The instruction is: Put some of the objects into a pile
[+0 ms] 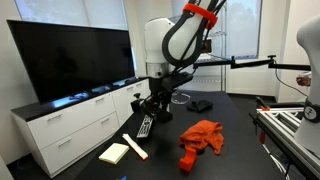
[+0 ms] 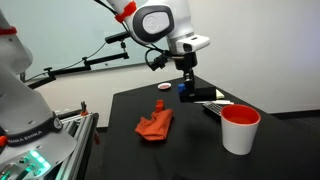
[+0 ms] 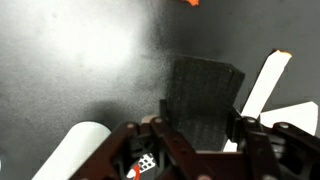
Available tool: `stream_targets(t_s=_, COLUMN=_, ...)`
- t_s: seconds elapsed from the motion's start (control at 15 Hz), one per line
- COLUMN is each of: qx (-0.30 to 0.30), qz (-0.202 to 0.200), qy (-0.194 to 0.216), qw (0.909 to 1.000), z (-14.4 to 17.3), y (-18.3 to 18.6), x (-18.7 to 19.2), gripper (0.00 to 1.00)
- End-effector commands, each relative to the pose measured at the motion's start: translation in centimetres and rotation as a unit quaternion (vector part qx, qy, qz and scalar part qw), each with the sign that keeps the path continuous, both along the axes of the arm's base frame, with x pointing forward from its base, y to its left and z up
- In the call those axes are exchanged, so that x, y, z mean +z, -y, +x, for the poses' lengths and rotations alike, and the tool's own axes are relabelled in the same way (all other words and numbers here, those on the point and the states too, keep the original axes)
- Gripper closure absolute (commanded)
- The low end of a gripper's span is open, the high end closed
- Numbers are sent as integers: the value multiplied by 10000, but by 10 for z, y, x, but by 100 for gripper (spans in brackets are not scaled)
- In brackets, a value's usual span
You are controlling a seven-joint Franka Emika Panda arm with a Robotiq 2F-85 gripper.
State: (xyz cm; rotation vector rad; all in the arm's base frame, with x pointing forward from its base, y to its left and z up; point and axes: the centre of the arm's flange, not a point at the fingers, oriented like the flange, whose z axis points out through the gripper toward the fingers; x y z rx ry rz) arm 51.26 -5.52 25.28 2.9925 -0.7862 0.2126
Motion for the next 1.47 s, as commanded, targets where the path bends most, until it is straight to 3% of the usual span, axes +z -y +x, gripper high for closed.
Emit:
stream_targets(t_s=0.0, qx=-327, qz=157, qy=-45, qw=9993, z=34, y=16, x=4, gripper=72)
stream_targets(t_s=0.8, qx=-627, qz=267, qy=-315, qw=9972, z=102, y=34, x=-24, gripper=72)
stream_targets(t_s=1.4, qx=-691, qz=303, qy=-460, qw=9961, z=116, y=42, x=-33, gripper=72)
